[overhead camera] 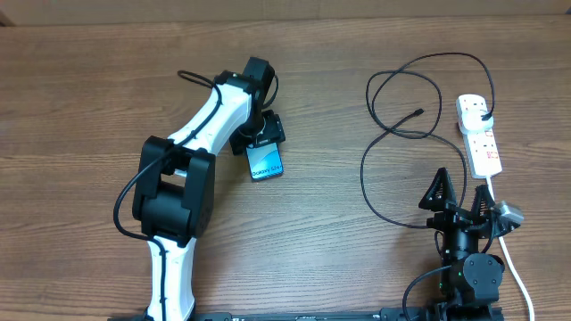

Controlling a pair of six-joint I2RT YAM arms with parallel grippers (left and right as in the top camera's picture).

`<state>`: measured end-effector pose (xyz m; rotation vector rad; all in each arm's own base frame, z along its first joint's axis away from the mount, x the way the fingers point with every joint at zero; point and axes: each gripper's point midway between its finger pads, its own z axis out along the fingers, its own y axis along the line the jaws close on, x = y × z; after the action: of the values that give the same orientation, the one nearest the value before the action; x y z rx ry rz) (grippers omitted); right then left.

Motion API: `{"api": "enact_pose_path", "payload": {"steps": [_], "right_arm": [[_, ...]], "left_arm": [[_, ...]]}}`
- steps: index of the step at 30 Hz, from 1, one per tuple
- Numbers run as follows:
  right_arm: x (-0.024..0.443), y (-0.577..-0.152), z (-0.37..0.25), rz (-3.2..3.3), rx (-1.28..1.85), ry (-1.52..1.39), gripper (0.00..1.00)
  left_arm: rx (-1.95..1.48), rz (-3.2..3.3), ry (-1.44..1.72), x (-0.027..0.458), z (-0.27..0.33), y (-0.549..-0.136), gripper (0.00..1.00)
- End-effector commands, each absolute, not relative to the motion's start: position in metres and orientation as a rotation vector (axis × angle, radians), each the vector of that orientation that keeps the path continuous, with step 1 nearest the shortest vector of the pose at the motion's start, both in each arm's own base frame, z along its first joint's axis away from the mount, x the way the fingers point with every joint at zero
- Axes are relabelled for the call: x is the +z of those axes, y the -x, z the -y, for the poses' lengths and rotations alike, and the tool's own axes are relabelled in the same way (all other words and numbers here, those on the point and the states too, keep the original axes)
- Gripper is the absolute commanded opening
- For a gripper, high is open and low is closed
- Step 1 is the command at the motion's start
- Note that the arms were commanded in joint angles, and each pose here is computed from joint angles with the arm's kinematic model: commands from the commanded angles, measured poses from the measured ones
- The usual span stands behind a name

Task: Plug charger to phone and switch on socket
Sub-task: 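Lift the phone with the left gripper and raise it upright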

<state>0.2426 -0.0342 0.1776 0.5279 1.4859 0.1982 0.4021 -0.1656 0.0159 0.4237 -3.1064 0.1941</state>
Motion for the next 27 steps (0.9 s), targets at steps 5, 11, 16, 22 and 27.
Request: {"api": "enact_pose_path", "payload": {"steps": [5, 11, 16, 22, 27], "right_arm": [[0.176, -0.243, 0.035, -1.484, 0.187, -0.519, 1.0], [0.176, -0.243, 0.035, -1.484, 0.187, -0.519, 1.0], [0.176, -0.243, 0.035, -1.484, 0.187, -0.519, 1.0], [0.176, -0.243, 0.035, -1.484, 0.187, -0.519, 1.0], [0.176, -0.243, 0.035, -1.484, 0.187, -0.519, 1.0]], "left_arm": [[0.285, 3.17, -0.31, 0.067, 0.18, -0.423, 0.66], [0.445, 3.083, -0.183, 0.075, 0.199, -0.408, 0.66], [0.68, 2.976, -0.073, 0.086, 0.224, -0.395, 0.66], [0.965, 2.814, -0.085, 0.106, 0.244, -0.388, 0.65], [1.281, 2.608, -0.131, 0.139, 0.252, -0.39, 0.63]]}}
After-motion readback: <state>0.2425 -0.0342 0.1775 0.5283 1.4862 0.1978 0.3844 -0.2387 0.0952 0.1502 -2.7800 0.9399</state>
